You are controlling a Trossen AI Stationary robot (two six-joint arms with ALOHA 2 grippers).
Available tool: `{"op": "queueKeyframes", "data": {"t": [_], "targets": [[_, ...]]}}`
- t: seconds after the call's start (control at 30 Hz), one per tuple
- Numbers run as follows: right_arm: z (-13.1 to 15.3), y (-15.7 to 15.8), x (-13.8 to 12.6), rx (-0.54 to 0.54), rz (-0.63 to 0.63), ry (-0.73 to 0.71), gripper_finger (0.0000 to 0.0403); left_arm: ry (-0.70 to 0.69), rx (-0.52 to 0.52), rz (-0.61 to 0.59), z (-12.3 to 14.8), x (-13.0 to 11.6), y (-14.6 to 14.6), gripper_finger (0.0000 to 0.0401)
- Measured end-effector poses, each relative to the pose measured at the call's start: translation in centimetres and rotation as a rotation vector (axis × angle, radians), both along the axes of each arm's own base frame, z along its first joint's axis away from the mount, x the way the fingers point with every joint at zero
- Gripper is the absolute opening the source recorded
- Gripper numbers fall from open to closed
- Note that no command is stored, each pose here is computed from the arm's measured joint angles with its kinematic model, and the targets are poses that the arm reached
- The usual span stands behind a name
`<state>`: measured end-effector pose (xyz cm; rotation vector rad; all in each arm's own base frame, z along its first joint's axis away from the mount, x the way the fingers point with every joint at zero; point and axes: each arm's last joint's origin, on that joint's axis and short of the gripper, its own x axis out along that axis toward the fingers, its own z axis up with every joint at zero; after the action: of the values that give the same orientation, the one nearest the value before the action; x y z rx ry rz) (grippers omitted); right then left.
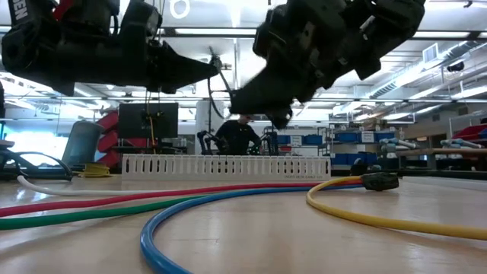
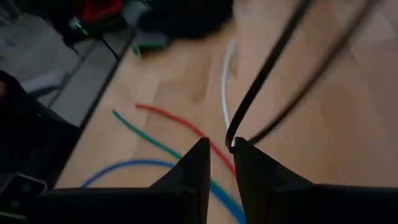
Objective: Ziptie cables
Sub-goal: Insert zip tie on the cable wire
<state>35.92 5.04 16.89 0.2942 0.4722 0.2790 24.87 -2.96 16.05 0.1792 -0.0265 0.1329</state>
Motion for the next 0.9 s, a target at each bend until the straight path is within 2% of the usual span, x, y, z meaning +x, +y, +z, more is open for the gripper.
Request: {"op": "queueKeyframes", "data": {"t": [0.1,0.33,0.63,0.73,0.9], "targets": [[0.6,0.1,0.2,-0.015,0.018,-0.08,0.0062,-0.007,-0.02,0.008,0.1,0.0,0.0,0.0],[0.9,-0.3,0.4,-0.061,-0.014,-0.123,0.0077,0.083,-0.095,0.033,-1.0,0.0,0.1,0.0],[1.4,-0.8,0.4,-0.12,-0.045,-0.155,0.0092,0.1,-0.097,0.033,-1.2,0.0,0.1,0.0],[1.5,-1.1,-0.2,-0.195,-0.121,-0.087,0.0087,0.133,-0.105,0.036,-1.5,0.0,0.1,0.0],[2.2,-0.6,-3.1,-0.346,-0.264,0.168,0.0067,0.134,-0.116,0.038,-1.6,0.0,0.1,0.0]]}}
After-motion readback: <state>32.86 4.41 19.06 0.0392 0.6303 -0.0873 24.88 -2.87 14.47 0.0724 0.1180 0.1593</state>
